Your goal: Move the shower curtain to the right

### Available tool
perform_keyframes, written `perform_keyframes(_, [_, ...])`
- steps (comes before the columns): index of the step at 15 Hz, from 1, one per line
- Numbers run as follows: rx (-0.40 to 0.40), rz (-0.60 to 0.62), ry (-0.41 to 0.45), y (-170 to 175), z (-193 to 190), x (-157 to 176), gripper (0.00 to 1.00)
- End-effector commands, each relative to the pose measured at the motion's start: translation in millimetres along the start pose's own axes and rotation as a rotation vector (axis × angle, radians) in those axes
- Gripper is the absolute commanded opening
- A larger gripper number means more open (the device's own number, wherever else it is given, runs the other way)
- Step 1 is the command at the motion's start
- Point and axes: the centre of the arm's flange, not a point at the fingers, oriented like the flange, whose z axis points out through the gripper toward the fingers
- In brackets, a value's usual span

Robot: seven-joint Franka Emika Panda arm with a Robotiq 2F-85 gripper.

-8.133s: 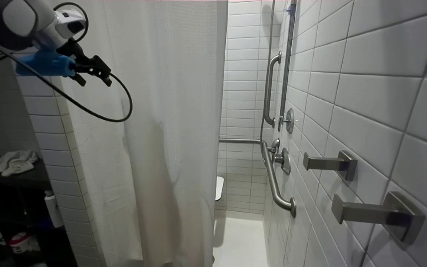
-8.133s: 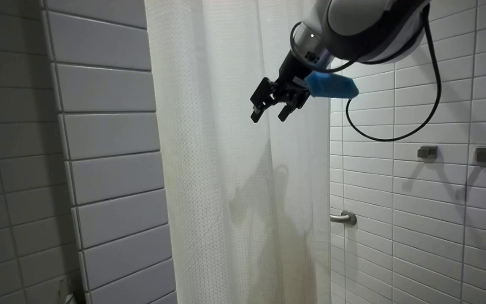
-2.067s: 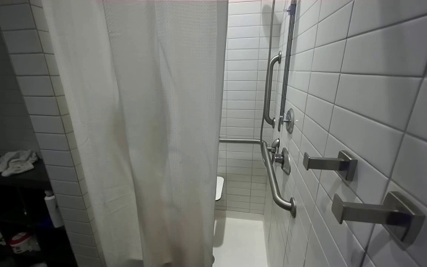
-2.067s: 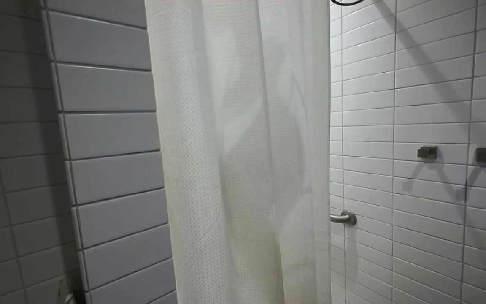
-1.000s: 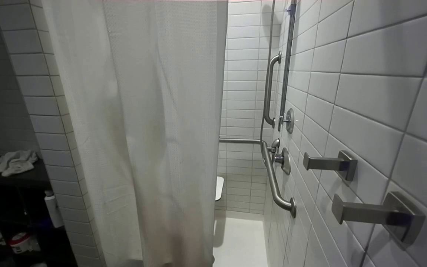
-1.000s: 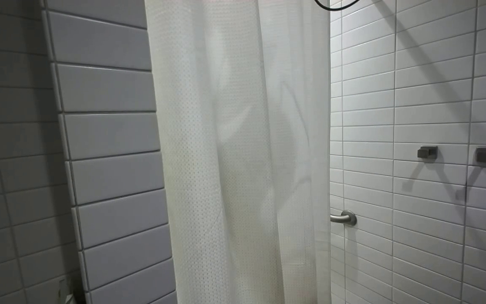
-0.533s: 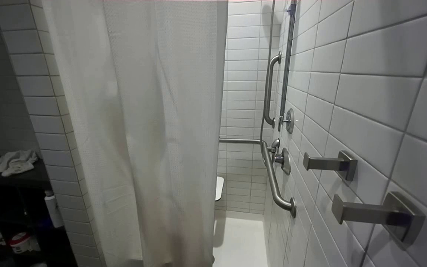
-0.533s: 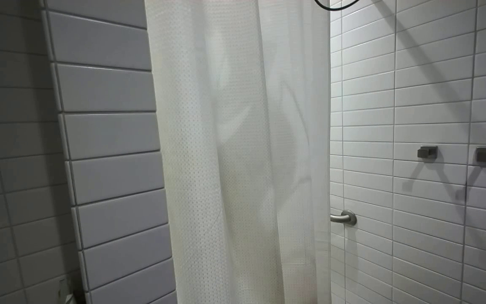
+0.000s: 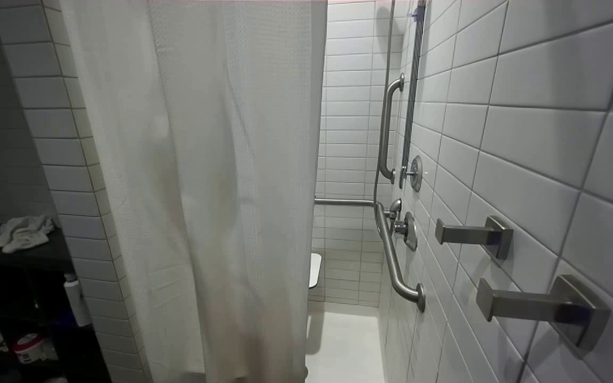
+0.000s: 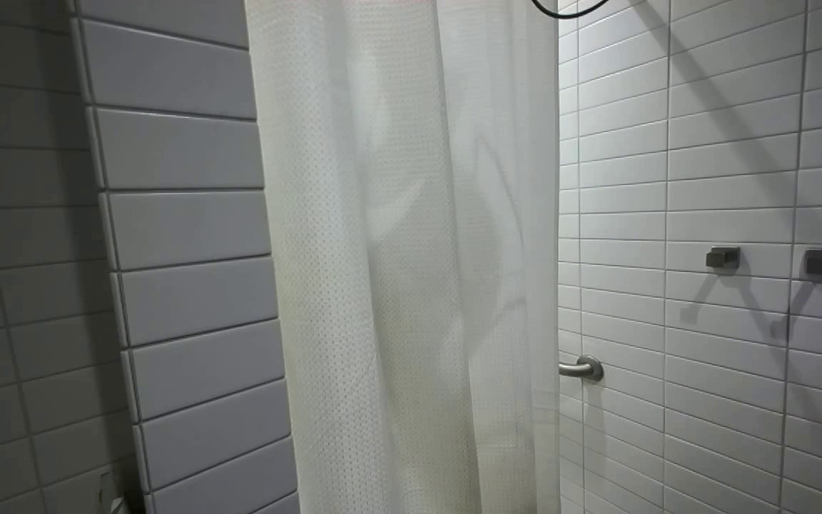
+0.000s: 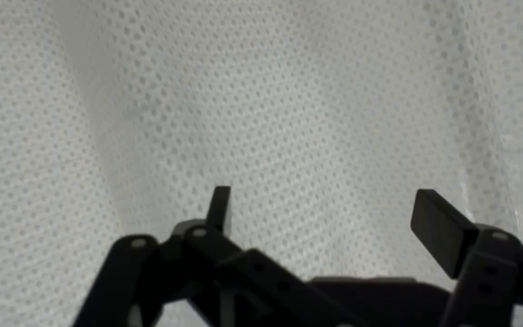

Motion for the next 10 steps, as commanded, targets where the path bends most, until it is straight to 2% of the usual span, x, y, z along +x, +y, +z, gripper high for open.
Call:
perform_keyframes(1, [-0.019, 0.029, 0.044, -1, 5, 14, 1.0])
perform_keyframes(6, [-0.038, 0.03, 0.121, 3, 3, 43, 1.0])
perform_keyframes(10, [-0.027, 0.032, 0.139, 6, 11, 74, 1.0])
